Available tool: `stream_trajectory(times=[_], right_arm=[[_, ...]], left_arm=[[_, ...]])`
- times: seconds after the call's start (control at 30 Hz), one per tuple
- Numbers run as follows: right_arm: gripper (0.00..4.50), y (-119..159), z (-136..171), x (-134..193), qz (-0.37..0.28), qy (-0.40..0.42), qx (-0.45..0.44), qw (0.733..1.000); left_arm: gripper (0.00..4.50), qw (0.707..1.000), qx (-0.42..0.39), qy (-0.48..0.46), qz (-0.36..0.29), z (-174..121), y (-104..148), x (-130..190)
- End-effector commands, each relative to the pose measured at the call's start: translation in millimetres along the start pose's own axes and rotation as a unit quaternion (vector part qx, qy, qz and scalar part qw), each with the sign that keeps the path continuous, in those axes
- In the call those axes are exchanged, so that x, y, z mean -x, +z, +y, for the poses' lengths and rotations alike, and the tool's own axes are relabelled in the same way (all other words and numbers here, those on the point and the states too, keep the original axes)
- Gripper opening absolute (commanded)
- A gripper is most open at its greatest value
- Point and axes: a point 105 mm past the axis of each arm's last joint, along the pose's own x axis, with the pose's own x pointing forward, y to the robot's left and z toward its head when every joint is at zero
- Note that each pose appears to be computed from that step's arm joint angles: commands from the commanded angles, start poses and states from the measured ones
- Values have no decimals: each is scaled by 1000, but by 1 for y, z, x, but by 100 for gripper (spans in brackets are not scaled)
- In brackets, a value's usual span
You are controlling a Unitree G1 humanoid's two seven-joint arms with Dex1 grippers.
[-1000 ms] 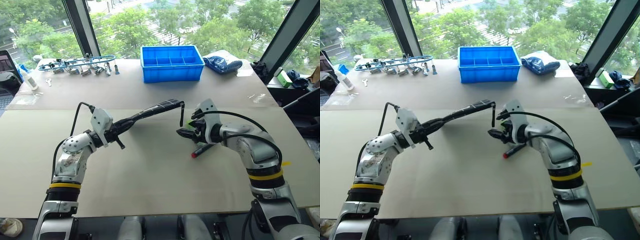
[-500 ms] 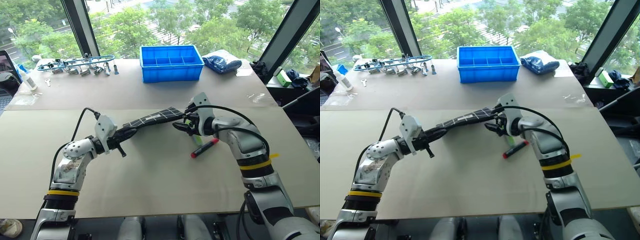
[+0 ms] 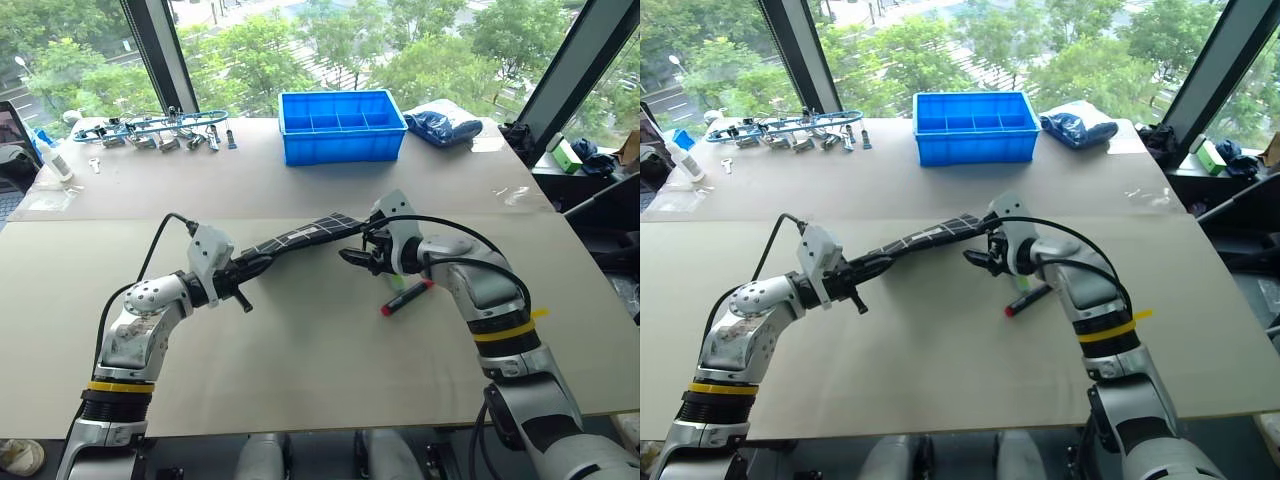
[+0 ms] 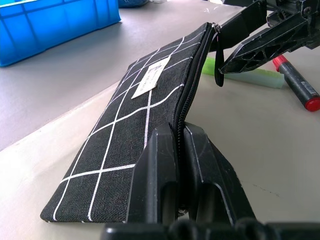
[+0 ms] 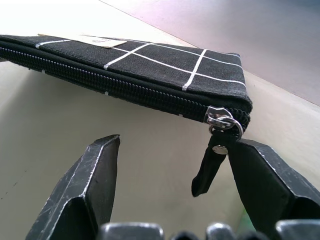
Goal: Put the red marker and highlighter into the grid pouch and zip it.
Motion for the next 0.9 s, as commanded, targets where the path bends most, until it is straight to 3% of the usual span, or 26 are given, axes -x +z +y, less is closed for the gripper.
stream_trajectory(times=[0.03,0.13,0.37,0.4,0.63,0.9], right_arm=[[343,19,-4,2,-36,-13,15,999],[268,21,-3,3,-41,-9,23,999],[23,27,2,5,-55,7,31,998],[10,28,3,5,-56,9,31,998],[10,31,11,4,-57,27,34,997],[10,38,58,-9,-47,116,71,990]], left_arm=[[0,1000,-13,0,-17,-1,13,1],[0,1000,-14,-1,-18,-1,13,0],[0,1000,-15,0,-23,0,16,-3],[0,1000,-15,1,-24,0,16,-3],[0,1000,-16,2,-25,0,16,-4],[0,1000,-14,-1,-28,0,17,-7]])
